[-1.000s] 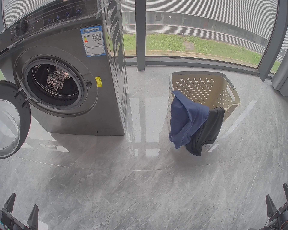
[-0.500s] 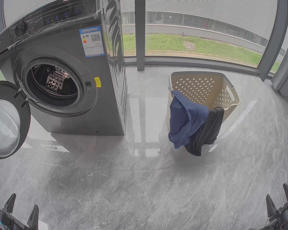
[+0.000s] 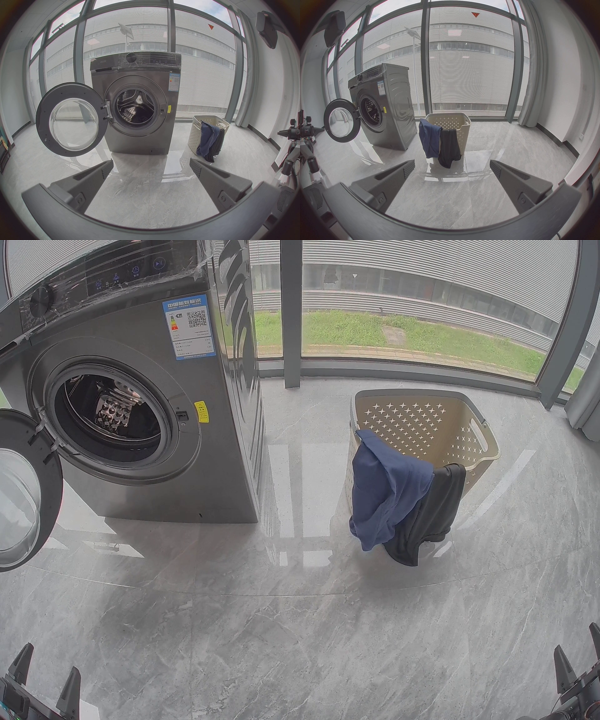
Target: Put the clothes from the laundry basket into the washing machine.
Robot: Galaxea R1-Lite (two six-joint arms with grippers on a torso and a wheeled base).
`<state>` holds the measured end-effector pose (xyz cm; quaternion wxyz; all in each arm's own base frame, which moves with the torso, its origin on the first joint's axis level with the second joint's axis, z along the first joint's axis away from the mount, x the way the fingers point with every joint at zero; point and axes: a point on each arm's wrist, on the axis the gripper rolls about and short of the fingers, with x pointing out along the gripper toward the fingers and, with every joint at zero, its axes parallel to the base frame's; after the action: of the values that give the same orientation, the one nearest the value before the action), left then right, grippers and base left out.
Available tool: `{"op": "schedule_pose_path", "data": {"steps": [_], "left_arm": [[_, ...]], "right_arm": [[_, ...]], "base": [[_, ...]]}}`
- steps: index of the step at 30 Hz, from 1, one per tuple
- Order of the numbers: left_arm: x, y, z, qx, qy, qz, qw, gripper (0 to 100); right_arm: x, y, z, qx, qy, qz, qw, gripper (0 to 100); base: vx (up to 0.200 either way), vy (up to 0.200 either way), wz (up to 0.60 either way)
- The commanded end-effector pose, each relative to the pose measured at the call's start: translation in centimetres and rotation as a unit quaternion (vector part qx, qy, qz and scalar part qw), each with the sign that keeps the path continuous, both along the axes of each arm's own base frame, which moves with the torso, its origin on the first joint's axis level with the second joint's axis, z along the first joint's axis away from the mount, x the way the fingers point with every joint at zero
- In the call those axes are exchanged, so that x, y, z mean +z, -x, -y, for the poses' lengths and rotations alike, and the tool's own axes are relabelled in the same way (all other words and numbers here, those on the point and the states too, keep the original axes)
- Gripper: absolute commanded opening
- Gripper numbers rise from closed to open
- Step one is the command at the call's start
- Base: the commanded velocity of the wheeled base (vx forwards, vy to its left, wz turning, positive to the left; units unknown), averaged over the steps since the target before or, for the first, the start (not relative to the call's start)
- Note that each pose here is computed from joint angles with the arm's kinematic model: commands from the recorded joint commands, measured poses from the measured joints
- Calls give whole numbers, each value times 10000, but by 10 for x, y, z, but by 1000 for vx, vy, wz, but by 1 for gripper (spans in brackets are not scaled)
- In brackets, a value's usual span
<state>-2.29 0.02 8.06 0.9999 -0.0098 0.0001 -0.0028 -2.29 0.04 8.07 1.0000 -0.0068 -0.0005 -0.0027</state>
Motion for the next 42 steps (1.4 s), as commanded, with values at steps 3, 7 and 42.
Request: {"op": "schedule_pose_path", "data": {"steps": [3,7,42], "left_arm": [[-5,0,0,-3,10,1,10000,100],[-5,0,0,-3,10,1,10000,100],[-5,0,0,-41,2,-7,10000,100]], "right_arm": [[-5,0,0,4,1,-5,10000,100],[-5,0,0,4,1,-5,10000,100],[-5,0,0,4,1,-5,10000,100]], "base": [[0,-200,0],[0,-50,0],[69,-51,0]]}}
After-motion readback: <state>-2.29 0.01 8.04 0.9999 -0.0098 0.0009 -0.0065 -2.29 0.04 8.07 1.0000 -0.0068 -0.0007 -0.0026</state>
